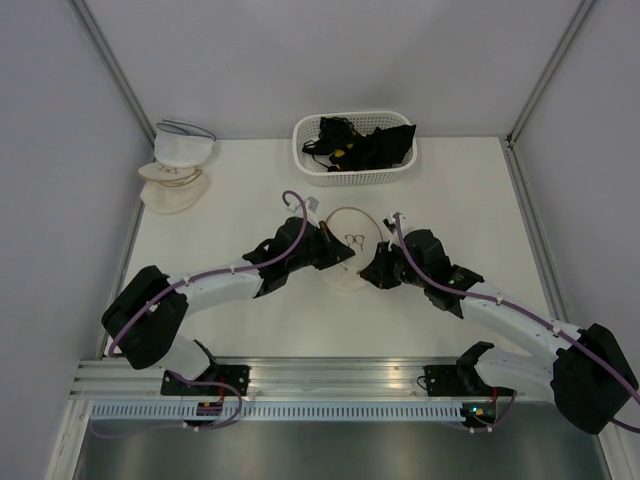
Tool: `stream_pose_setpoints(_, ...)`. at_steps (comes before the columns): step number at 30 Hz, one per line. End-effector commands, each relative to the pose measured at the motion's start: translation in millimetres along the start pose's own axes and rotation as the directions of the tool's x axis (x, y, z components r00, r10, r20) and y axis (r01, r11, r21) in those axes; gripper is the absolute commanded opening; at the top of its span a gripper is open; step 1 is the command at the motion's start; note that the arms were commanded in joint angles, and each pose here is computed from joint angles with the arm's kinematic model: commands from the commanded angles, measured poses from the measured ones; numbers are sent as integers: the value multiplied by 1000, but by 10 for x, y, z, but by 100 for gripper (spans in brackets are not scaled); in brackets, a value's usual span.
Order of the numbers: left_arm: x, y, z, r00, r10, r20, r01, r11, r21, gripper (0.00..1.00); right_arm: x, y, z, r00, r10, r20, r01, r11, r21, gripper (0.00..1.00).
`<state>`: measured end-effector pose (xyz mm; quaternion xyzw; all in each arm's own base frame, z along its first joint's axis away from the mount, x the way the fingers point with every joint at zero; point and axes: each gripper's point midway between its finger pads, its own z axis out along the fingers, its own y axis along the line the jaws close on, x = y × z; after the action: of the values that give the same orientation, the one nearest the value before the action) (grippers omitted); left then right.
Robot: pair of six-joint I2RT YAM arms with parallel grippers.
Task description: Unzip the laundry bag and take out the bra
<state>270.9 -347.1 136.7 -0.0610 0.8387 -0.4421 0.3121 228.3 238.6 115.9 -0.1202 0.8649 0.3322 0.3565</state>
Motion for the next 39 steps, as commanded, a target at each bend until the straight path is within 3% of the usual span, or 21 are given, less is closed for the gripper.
stream_pose_setpoints(1, -143, -180, -30, 1000, 15, 25, -17, 997, 75, 2, -113, 84, -56, 999, -37, 26, 37, 999, -20, 15)
stream_pose_setpoints(9, -194, -151, -45, 1000, -10, 21, 8, 995, 98, 2, 11, 51, -23, 999, -32, -18, 32, 999, -22, 27)
stream_pose_setpoints(20, -146, -187, -35, 1000, -13, -3, 13, 992, 128, 2, -164, 136, 28, 999, -21, 48, 23, 998, -52, 26)
stream_pose_setpoints(23, -129, -175, -38, 1000, -10, -9, 11, 992, 126, 2, -186, 130, 16, 998, -20, 58, 23, 999, -45, 18)
stream_pose_setpoints(27, -107, -132, -21, 1000, -7, -15, 9, 994, 113, 2, -204, 130, -18, 997, -27, 65, 30, 999, -38, 0)
stream_pose_setpoints(32, -162, -59, -30, 1000, 21, -19, -20, 996, 90, 2, -99, 2, -58, 999, -42, -7, 42, 998, 37, 0)
stream_pose_setpoints(38, -376, 91, -145, 996, 83, -40, -79, 992, 95, 2, 35, -421, -115, 992, -57, -111, 85, 961, 262, 0)
stream_pose_setpoints(39, -321, 115, -170, 992, 89, -85, -81, 992, 100, 2, 27, -523, -128, 992, -60, -112, 93, 944, 316, 0)
